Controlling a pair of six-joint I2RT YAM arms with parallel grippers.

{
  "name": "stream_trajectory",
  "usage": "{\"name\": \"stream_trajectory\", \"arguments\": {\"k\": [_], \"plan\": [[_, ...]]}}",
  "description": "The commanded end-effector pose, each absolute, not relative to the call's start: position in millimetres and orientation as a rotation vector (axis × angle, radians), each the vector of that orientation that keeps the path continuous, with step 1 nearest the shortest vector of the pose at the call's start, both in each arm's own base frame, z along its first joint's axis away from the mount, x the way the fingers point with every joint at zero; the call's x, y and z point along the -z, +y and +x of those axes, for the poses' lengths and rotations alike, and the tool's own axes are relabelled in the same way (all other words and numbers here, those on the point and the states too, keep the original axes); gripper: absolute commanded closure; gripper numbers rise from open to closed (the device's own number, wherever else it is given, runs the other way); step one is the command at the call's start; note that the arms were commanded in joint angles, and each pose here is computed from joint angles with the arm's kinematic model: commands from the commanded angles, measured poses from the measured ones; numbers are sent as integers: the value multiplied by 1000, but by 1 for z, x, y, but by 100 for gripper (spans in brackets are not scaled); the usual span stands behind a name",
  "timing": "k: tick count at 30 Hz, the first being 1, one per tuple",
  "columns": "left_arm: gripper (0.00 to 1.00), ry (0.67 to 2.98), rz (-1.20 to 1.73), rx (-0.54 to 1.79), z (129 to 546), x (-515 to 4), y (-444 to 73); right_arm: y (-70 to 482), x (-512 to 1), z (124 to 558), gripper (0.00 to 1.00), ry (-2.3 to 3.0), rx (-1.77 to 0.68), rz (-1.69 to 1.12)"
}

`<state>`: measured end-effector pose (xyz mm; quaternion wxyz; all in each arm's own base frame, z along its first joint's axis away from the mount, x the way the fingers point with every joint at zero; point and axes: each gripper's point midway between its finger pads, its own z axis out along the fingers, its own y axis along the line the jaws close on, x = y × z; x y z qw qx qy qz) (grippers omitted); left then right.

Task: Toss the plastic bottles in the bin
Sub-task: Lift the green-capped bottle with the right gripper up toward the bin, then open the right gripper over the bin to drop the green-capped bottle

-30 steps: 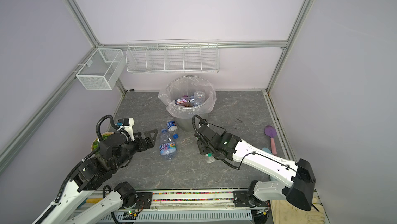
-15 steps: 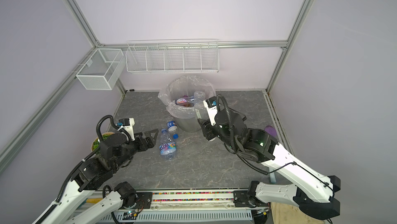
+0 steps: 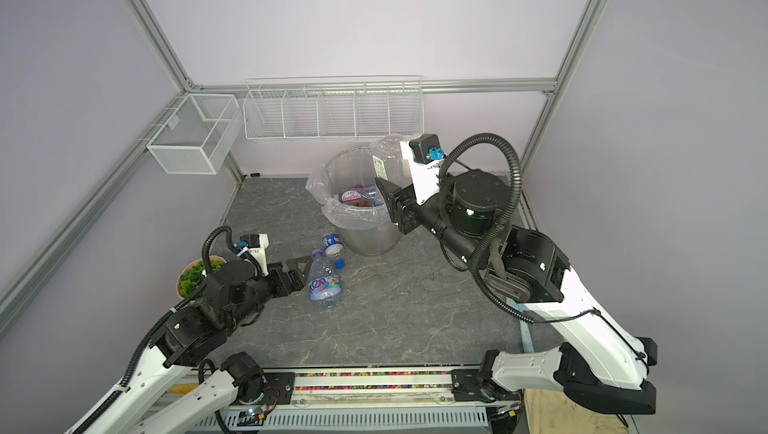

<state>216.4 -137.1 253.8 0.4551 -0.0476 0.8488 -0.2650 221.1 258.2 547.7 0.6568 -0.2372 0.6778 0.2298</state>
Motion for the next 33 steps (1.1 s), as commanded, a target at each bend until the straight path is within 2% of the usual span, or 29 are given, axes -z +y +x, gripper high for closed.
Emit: {"name": "stream_trajectory", "arguments": {"k": [1,6,12,15,20,22,23,25,26,33], "plan": [[1,2086,-128,684,214,-254,-138,267,-570,220,61,1460,-534,-564],[1,2062,-125,689,211,-260,-135,278,-581,227,61,1438,-535,-572],[1,2058,-129,705,207,-262,-133,299,-576,256,61,1477,-555,-563],[1,2049,-134,713,205,-264,-131,316,-554,290,61,1567,-586,-555],[0,2028,-145,736,200,-270,-127,348,-483,370,59,1836,-636,-533],[0,2025,-148,737,197,-273,-124,357,-442,400,53,1959,-624,-510],[0,2022,-149,736,196,-274,-123,359,-428,412,43,1988,-618,-497],[0,2013,-156,732,192,-279,-117,358,-404,423,0,2049,-596,-474],[0,2007,-159,729,190,-280,-115,357,-399,424,11,2066,-587,-470],[0,2000,-166,699,186,-281,-105,337,-434,410,11,1983,-588,-421]]}}
